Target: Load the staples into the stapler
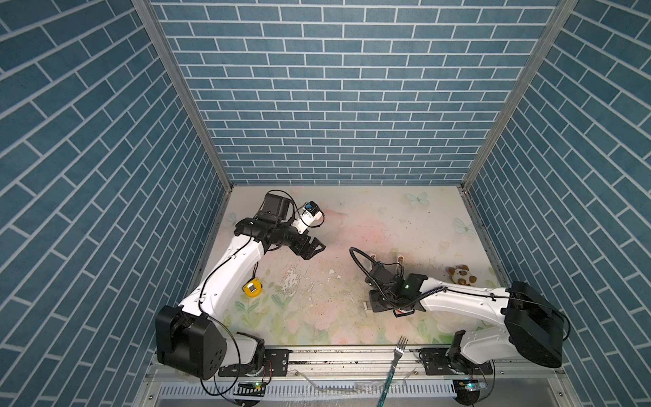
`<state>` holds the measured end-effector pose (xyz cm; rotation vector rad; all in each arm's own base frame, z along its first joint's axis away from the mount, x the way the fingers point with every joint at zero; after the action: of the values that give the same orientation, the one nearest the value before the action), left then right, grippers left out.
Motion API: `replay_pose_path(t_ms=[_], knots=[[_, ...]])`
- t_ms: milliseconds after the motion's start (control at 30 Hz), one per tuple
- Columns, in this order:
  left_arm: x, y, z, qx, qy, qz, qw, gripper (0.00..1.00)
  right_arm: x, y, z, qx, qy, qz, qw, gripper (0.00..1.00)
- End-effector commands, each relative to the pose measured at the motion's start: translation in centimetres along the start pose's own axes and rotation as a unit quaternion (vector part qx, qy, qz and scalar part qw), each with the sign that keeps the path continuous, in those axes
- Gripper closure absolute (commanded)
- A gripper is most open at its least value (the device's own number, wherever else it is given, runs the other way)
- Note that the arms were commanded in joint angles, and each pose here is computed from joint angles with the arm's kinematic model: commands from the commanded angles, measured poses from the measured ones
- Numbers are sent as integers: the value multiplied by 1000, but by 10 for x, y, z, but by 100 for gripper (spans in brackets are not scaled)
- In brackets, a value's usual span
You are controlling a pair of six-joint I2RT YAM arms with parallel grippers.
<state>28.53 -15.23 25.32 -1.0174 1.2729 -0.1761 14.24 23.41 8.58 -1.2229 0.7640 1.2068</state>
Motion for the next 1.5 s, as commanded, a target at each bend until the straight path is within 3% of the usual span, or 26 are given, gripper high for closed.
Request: replay_pose_path(t_ms=[0, 1467], knots=[[-2, 2, -2, 4, -3, -2, 1000, 7, -2, -3, 1, -2, 12, -5, 1000, 71], [-5, 3, -3, 6, -7, -6, 1000, 7, 13, 1, 3, -17, 60, 10, 998, 74]])
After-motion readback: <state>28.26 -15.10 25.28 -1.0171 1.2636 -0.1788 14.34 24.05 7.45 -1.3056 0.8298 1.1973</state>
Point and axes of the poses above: each gripper's point midway between its finger pads, its own x axis out along the fingers, its own z axis along the line the jaws close on, y = z × x, the point moved 5 cm from there along -x, back along the fingers, and after that the axes turned 9 degrees about x, right-handed, at the moved point
